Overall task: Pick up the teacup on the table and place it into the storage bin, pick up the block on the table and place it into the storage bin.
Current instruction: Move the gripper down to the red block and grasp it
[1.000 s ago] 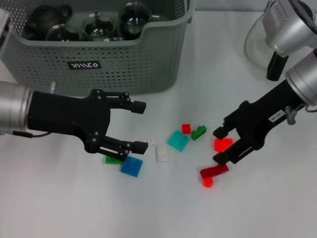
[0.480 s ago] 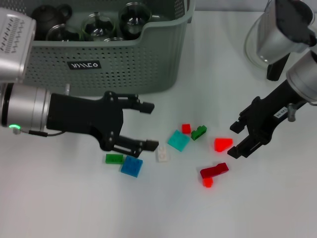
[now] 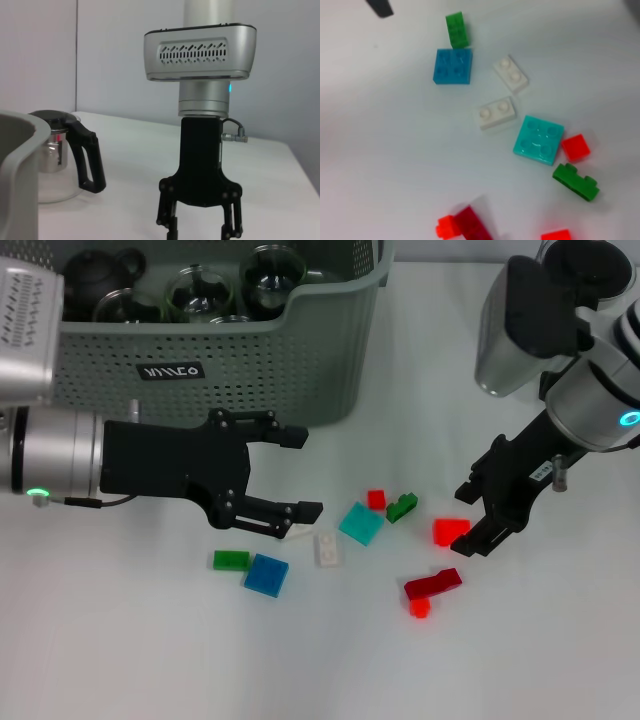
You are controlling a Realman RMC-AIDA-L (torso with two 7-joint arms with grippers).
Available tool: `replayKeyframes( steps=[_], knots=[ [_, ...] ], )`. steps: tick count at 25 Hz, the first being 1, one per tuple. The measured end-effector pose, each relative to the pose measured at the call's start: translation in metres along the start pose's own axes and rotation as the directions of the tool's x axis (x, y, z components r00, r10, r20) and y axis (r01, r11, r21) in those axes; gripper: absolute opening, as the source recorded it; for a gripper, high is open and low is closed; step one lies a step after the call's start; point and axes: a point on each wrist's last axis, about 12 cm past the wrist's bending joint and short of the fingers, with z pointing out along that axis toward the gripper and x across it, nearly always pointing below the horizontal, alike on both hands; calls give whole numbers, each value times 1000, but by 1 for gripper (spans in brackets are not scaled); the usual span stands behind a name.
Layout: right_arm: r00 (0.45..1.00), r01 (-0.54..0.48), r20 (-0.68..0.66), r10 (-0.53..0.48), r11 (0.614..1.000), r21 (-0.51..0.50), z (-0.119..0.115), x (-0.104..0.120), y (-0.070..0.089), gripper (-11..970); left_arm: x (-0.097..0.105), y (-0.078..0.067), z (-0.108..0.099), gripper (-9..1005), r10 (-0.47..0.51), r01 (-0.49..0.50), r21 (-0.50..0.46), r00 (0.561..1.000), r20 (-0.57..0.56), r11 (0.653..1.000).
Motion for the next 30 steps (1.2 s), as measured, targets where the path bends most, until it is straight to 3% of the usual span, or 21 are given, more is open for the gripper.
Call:
replayKeyframes(
  steps=[12, 20, 30],
  knots=[
    [999, 36, -35, -34, 998, 59, 11, -11, -1, 731, 10, 4, 15, 877, 14, -15, -23, 999, -31, 1000],
    [998, 44, -36, -42, 998, 47, 14, -14, 2, 722, 24, 5, 2, 877, -28, 23, -98, 998, -56, 995],
    [998, 48, -43, -46, 997, 53, 17, -14, 2, 711, 25, 4, 3, 876, -51, 45, -97, 997, -61, 994]
  ],
)
